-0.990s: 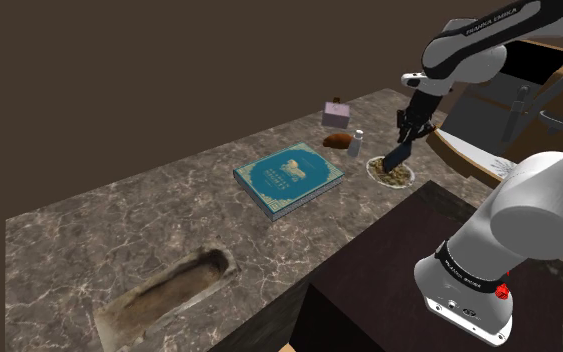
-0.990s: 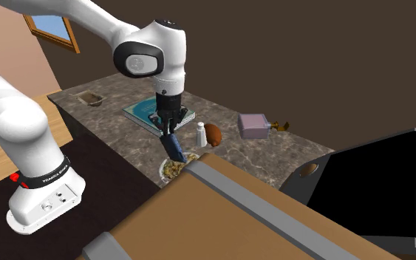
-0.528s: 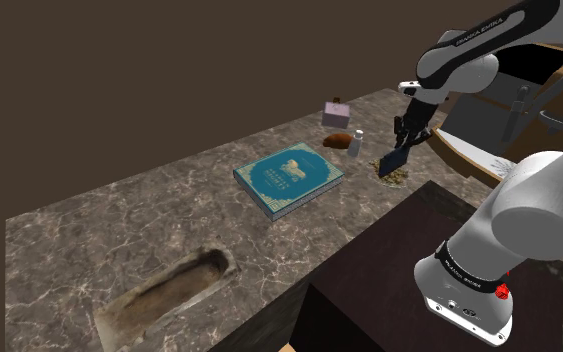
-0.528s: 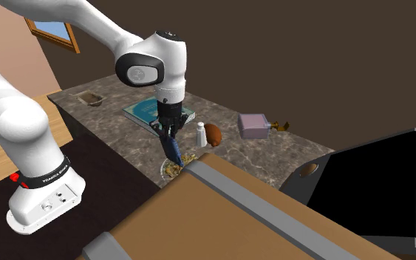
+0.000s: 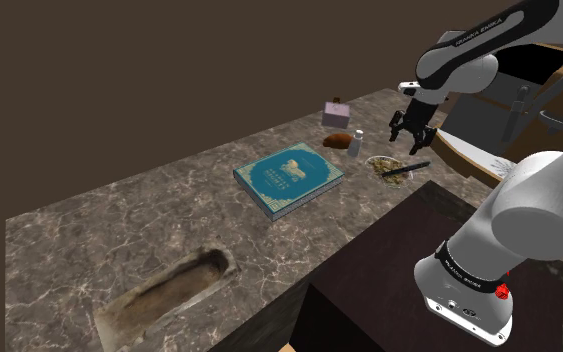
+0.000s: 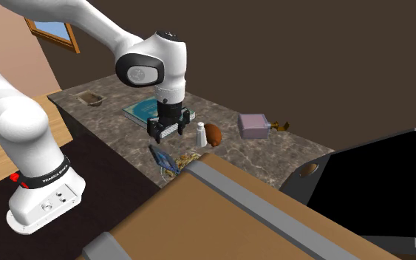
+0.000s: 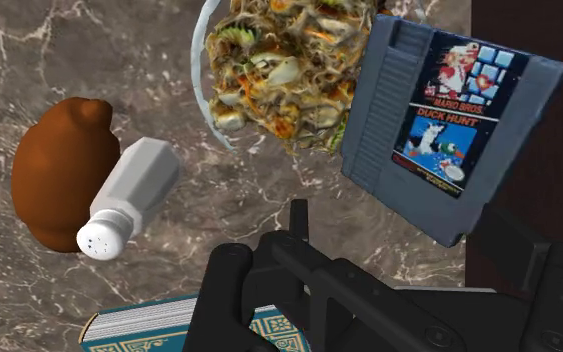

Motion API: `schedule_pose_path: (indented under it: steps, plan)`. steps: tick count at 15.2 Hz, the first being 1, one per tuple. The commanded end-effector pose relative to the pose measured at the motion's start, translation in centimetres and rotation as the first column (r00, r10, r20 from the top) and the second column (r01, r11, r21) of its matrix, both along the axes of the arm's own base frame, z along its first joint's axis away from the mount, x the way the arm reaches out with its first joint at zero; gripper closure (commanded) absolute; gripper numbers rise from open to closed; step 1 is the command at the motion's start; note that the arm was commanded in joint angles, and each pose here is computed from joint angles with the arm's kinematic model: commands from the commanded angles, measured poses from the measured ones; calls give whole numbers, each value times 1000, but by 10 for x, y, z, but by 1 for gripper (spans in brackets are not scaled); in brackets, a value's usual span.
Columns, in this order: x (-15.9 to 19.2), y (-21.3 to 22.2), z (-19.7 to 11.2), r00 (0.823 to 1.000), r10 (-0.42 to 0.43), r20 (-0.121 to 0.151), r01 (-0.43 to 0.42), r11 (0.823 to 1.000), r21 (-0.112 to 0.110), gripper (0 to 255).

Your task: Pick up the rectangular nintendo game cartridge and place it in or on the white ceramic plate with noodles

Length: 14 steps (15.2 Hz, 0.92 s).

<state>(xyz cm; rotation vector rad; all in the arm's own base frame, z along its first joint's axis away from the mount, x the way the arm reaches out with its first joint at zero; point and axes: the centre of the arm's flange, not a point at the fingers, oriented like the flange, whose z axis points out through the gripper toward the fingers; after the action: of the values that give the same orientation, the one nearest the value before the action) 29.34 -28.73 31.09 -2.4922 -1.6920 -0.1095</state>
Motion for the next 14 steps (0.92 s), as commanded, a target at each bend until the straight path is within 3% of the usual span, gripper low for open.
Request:
schedule_pose_path:
  steps: [1,2,6,14]
  plan:
    - [0,0,0,1000,0,0,0,1000,0,0]
    - [0,0,0,1000,0,0,0,1000,0,0]
    - [1,-7,49,1000,0,0,0,1000,0,0]
    - [1,-7,49,1000,0,0,0,1000,0,0]
